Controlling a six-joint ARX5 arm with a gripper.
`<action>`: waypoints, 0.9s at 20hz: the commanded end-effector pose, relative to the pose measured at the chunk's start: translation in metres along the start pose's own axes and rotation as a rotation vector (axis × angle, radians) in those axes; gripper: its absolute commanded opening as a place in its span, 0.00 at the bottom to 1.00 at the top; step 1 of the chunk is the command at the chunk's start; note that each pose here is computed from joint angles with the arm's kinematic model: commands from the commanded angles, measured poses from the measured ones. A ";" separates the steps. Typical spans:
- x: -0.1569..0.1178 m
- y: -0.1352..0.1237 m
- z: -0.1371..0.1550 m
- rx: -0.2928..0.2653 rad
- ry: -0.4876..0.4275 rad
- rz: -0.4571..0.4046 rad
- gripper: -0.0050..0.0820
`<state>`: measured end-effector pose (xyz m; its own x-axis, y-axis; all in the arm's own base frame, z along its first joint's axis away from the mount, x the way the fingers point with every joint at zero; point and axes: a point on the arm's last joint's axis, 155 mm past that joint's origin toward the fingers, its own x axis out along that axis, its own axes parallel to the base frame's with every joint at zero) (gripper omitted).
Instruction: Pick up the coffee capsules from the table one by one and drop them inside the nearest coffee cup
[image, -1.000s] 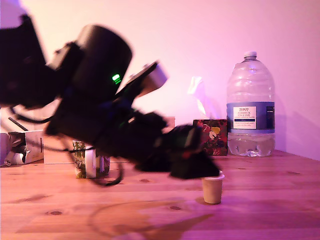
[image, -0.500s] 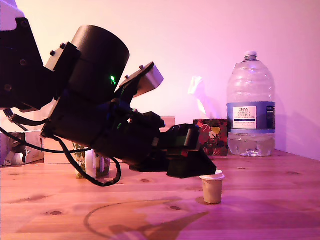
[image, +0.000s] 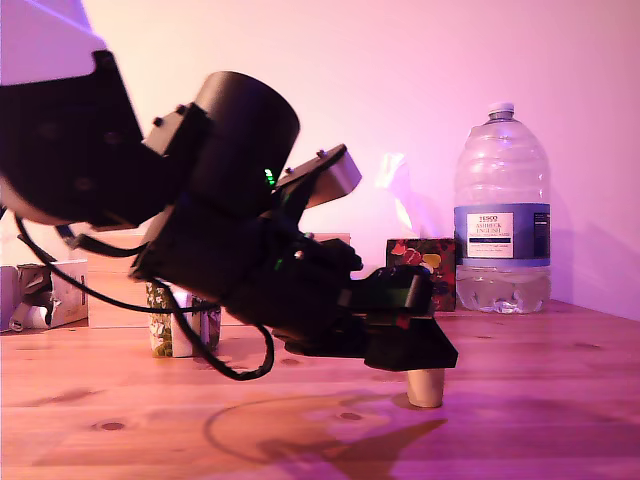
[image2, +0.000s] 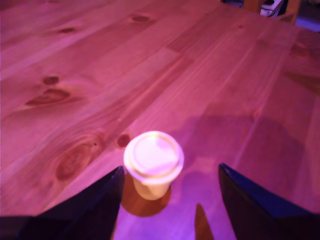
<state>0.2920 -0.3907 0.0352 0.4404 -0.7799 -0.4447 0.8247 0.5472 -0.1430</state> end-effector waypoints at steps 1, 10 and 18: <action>0.012 0.001 -0.017 -0.009 0.041 0.003 0.67; 0.031 0.007 -0.029 -0.019 0.116 0.026 0.67; 0.032 0.010 -0.036 -0.020 0.144 0.038 0.39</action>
<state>0.3066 -0.4023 0.0069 0.4331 -0.7247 -0.5360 0.8028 0.5805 -0.1362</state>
